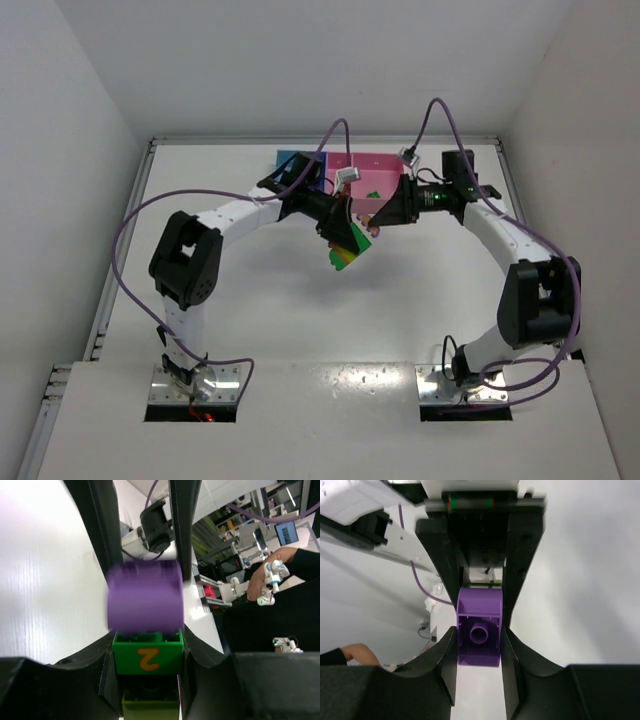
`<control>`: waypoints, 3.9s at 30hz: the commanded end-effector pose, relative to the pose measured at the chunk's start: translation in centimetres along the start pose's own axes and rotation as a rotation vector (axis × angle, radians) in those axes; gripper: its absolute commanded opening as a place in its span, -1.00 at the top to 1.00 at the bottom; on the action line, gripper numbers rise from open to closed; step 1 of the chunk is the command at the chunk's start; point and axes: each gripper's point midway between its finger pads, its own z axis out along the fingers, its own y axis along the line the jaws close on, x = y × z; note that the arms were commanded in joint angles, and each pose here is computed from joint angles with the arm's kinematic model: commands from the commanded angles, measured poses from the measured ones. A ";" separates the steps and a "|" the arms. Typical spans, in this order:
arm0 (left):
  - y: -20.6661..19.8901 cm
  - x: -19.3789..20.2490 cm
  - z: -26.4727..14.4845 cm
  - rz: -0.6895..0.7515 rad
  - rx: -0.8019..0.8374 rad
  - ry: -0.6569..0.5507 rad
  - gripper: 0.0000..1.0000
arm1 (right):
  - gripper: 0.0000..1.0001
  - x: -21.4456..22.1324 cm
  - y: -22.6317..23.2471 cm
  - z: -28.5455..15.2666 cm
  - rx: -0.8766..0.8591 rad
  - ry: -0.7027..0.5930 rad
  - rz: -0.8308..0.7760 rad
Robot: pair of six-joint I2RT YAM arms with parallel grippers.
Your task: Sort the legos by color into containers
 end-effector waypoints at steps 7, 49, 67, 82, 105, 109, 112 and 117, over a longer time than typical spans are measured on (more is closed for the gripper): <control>-1.0 2.3 -2.6 0.059 -0.150 -0.057 1.00 | 1.00 -8.6 -3.8 -5.1 0.113 -0.166 -0.132; 0.7 -3.7 -22.9 0.088 -0.931 -0.572 1.00 | -0.60 -18.3 -21.6 15.1 0.502 -0.115 -0.206; -1.7 -0.4 -12.1 0.202 -0.267 -0.215 0.82 | -0.66 -12.5 -0.7 2.3 -0.091 -0.006 -0.305; -4.1 -1.4 -9.0 0.252 -0.173 -0.159 0.79 | -0.61 0.5 1.5 4.7 -0.062 0.317 -0.458; -5.3 -1.4 -7.4 0.292 -0.142 -0.128 0.79 | -0.59 -2.9 2.2 8.3 -0.131 0.259 -0.401; -5.3 -1.4 -7.4 0.292 -0.142 -0.128 0.79 | -0.53 -3.7 2.3 8.5 -0.139 0.244 -0.410; -5.0 -1.6 -7.4 0.292 -0.151 -0.129 0.79 | -0.37 -3.8 2.1 9.1 -0.145 0.248 -0.405; -4.8 -1.7 -7.4 0.292 -0.151 -0.129 0.79 | -0.05 -3.8 2.3 9.5 -0.159 0.251 -0.402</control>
